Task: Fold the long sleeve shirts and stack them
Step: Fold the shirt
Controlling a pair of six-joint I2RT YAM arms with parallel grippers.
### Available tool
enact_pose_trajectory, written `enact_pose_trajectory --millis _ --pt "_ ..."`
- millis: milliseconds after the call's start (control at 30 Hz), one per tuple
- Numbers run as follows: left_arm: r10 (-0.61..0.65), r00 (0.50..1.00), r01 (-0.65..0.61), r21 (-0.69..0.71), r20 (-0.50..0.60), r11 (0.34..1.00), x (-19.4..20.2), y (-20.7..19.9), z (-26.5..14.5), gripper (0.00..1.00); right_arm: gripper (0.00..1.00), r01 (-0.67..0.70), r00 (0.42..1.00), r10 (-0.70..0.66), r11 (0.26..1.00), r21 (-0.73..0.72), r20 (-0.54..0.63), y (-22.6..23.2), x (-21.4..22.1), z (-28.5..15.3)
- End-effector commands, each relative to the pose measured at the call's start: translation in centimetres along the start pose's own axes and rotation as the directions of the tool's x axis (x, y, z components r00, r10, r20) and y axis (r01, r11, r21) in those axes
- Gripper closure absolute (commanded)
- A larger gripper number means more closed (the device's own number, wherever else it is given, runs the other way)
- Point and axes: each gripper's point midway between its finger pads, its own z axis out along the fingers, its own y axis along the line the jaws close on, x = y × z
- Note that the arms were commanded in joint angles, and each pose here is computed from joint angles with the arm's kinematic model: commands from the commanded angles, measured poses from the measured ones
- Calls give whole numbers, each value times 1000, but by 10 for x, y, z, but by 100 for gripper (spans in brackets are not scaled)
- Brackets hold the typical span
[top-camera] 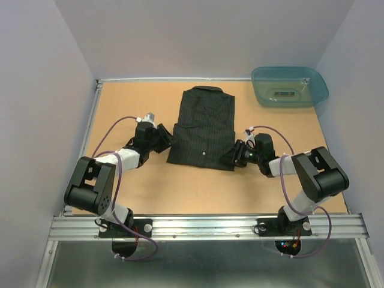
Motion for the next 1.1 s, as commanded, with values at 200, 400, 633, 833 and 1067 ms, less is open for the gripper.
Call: enact_pose_trajectory --millis 200,400,633,833,1067 --pt "96 987 -117 168 131 979 -86 -97 -3 44 54 200 965 -191 979 -31 178 64 -109 7" --pt "90 996 -94 212 28 973 -73 -103 44 47 54 196 965 -179 978 -74 193 62 -159 43" --pt "76 996 -69 147 -40 987 -55 -66 92 47 54 87 980 -71 993 -78 184 9 -159 65" --pt "60 997 -56 96 -48 994 -53 -41 120 47 54 27 982 -30 999 21 187 -50 -144 55" --pt "142 988 -148 115 56 982 -86 -72 87 35 48 191 953 -215 973 126 214 -14 -160 15"
